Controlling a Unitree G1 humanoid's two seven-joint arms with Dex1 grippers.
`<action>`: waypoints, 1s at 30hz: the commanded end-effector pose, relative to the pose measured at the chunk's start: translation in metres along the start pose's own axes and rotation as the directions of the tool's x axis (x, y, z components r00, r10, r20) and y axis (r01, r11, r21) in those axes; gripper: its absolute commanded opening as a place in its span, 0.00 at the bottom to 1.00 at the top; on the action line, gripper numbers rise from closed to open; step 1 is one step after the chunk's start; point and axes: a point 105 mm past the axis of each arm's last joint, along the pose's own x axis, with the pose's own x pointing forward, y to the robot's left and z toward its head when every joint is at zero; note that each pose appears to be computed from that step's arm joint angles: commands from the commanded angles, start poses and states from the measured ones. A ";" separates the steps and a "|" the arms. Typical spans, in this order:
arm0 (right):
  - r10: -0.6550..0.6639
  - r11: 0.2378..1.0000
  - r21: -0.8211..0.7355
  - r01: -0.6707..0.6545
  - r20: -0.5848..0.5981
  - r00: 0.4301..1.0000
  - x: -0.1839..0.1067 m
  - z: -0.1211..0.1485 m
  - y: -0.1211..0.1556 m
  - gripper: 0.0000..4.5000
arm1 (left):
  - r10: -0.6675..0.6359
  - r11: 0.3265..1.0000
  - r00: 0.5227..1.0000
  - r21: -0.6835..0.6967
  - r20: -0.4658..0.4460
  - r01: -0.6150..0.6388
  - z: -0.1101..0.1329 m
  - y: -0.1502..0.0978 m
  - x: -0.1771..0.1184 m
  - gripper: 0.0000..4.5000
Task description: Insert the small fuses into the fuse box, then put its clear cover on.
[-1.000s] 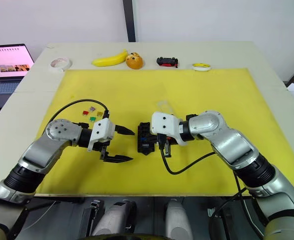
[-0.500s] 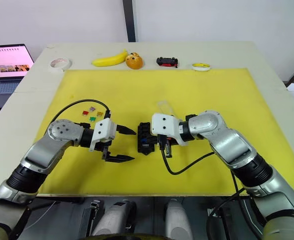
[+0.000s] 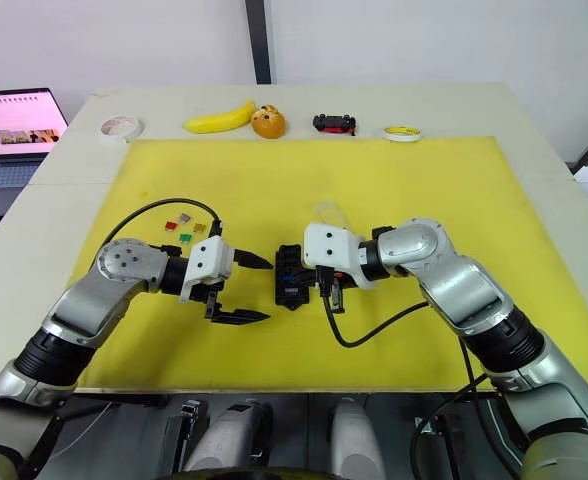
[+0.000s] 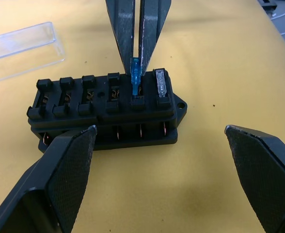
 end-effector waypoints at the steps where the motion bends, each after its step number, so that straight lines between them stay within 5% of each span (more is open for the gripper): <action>1: -0.008 0.999 -0.036 0.009 0.024 1.000 0.000 0.007 -0.001 0.00 | 0.001 0.999 1.000 0.044 0.014 -0.001 0.010 0.002 0.000 0.99; 30: -0.009 0.999 -0.033 0.009 0.002 1.000 0.003 -0.002 -0.001 0.00 | -0.010 0.998 1.000 0.060 0.020 0.009 0.013 0.000 0.003 0.99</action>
